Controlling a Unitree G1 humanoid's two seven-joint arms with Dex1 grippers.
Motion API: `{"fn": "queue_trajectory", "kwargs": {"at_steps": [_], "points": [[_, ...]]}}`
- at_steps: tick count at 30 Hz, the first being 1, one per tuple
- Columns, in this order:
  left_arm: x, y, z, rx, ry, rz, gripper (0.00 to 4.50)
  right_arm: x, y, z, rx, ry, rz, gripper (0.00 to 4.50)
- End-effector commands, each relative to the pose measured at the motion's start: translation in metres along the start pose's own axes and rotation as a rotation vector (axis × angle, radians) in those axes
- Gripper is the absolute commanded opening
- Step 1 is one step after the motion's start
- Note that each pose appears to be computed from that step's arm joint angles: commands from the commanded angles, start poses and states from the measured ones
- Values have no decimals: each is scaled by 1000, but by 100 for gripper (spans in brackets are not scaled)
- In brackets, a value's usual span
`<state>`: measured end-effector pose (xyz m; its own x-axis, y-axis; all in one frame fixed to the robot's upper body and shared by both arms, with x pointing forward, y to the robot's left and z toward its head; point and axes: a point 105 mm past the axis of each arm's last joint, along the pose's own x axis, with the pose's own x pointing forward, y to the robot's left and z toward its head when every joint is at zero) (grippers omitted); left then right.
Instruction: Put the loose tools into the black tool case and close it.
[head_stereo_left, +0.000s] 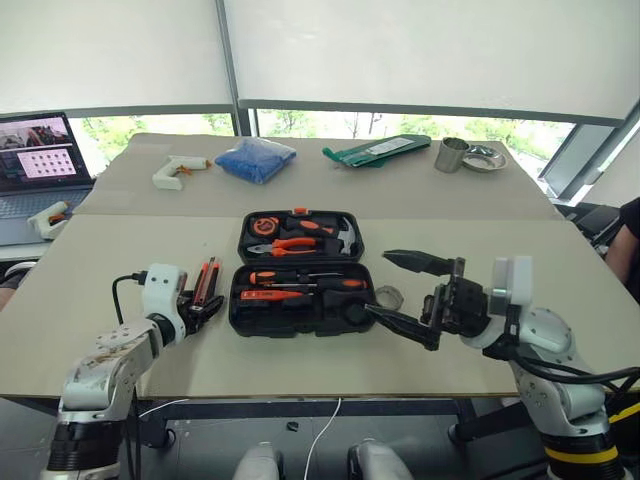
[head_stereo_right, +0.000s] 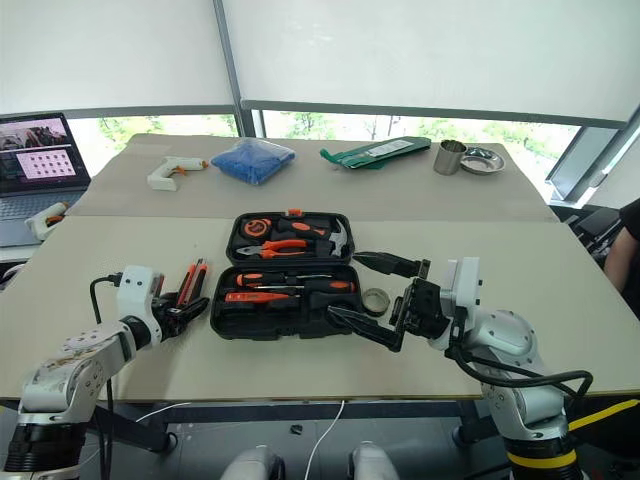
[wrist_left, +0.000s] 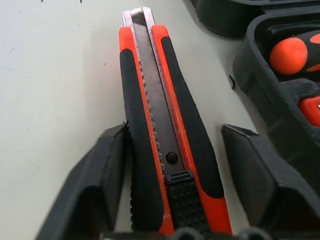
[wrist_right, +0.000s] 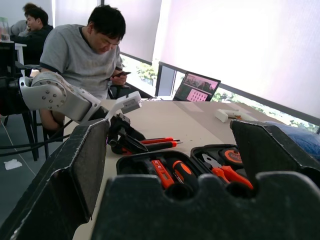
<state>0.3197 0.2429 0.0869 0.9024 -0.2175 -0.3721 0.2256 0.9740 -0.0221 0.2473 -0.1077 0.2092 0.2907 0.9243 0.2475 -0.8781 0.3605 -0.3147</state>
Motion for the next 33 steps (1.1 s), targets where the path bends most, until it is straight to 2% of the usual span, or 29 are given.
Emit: {"fn": "queue_trajectory", "kwargs": {"at_steps": [1, 5, 8, 10, 13, 16, 20, 23, 29, 33], "points": [[-2, 6, 1, -12, -55, 24, 174, 1, 0, 12, -37, -13, 4, 450], [-20, 25, 50, 28, -332, 7, 174, -1, 0, 12, -41, 1, 1, 450], [-28, 13, 68, 153, -364, -195, 174, -5, -3, 12, -45, 15, -9, 450], [-32, -13, 72, 287, -297, -432, 174, -12, -6, 10, -41, 39, -21, 450], [-39, -56, 63, 517, -134, -760, 174, -23, -6, 4, -32, 99, -22, 450], [-34, -83, 59, 637, -43, -910, 174, -31, -6, 0, -26, 142, -24, 450], [-15, -113, 55, 748, 40, -965, 174, -35, -3, -4, -22, 162, -30, 450], [-6, -123, 45, 797, 82, -989, 174, -35, 1, -5, -14, 166, -37, 450], [5, -126, 28, 963, 154, -998, 174, -39, 8, -8, -3, 175, -58, 450], [9, -120, 27, 980, 170, -980, 174, -40, 9, -8, -3, 171, -71, 450]]}}
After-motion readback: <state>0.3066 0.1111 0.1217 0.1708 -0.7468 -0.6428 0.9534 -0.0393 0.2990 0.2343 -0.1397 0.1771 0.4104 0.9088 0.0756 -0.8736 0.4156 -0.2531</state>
